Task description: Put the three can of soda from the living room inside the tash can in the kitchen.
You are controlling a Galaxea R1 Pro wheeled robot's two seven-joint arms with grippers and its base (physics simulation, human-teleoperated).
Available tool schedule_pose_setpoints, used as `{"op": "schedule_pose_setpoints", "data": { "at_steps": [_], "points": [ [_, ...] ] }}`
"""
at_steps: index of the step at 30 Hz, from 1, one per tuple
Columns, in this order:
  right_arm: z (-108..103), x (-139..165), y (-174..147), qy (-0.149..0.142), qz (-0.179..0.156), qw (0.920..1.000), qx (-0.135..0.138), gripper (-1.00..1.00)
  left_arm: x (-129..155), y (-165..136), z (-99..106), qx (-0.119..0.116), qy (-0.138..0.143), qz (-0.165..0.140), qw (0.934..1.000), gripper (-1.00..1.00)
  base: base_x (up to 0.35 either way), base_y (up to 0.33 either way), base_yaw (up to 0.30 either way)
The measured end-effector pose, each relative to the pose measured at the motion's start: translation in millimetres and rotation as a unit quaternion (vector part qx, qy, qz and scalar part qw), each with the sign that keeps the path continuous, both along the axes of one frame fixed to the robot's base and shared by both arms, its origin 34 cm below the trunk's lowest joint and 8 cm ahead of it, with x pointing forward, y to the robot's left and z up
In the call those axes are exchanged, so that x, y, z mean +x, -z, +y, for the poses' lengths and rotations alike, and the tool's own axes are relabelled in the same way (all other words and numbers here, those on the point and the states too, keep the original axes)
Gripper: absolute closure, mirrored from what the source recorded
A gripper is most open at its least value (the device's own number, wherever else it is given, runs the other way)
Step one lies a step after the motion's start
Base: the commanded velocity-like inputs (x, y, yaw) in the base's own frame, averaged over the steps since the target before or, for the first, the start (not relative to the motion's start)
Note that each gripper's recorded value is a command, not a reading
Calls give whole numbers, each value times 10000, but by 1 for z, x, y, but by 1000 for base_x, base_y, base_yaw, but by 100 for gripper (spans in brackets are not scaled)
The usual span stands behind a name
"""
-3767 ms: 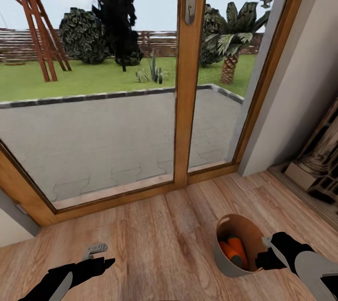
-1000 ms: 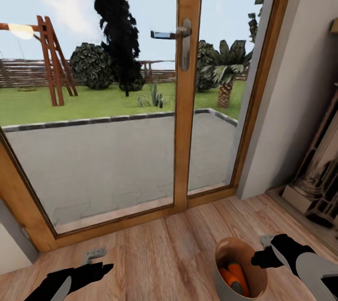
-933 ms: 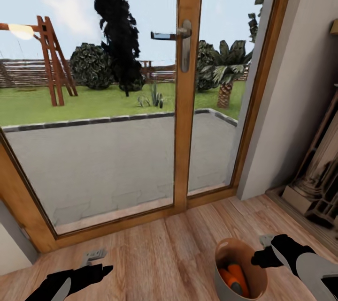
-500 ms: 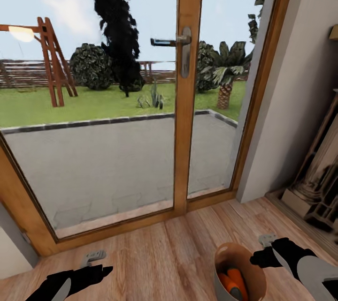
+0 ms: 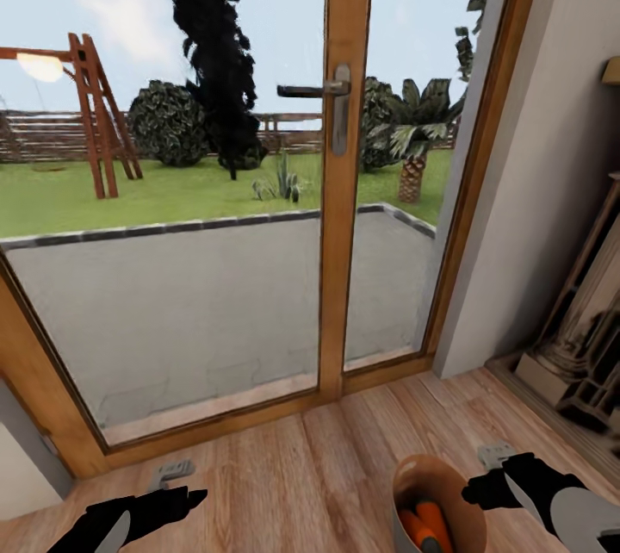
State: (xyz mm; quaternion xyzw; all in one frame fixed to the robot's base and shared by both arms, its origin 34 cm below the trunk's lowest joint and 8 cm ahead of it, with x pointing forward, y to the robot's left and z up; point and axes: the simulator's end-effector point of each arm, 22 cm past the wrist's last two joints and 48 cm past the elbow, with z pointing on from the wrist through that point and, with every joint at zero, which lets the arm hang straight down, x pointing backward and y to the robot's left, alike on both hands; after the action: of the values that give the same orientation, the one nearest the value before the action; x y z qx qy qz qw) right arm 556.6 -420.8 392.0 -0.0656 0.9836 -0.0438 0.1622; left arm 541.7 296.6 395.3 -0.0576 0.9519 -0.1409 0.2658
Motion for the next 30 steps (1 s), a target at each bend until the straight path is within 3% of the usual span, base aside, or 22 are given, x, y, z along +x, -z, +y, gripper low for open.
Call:
{"op": "schedule_pose_setpoints", "data": {
  "at_steps": [13, 22, 30],
  "points": [
    [1, 2, -25, 2, 30, 10000, 11, -100, 5, -27, 0, 3, 9, 3, 10000, -100, 0, 0, 0],
    [3, 11, -43, -128, -289, 9995, 36, -100, 9, -46, 0, 5, 9, 0, 10000, -100, 0, 0, 0],
    [3, 11, -56, -160, -348, 9993, 35, -100, 12, -63, 0, 14, 5, -13, 10000, -100, 0, 0, 0]
  ]
}}
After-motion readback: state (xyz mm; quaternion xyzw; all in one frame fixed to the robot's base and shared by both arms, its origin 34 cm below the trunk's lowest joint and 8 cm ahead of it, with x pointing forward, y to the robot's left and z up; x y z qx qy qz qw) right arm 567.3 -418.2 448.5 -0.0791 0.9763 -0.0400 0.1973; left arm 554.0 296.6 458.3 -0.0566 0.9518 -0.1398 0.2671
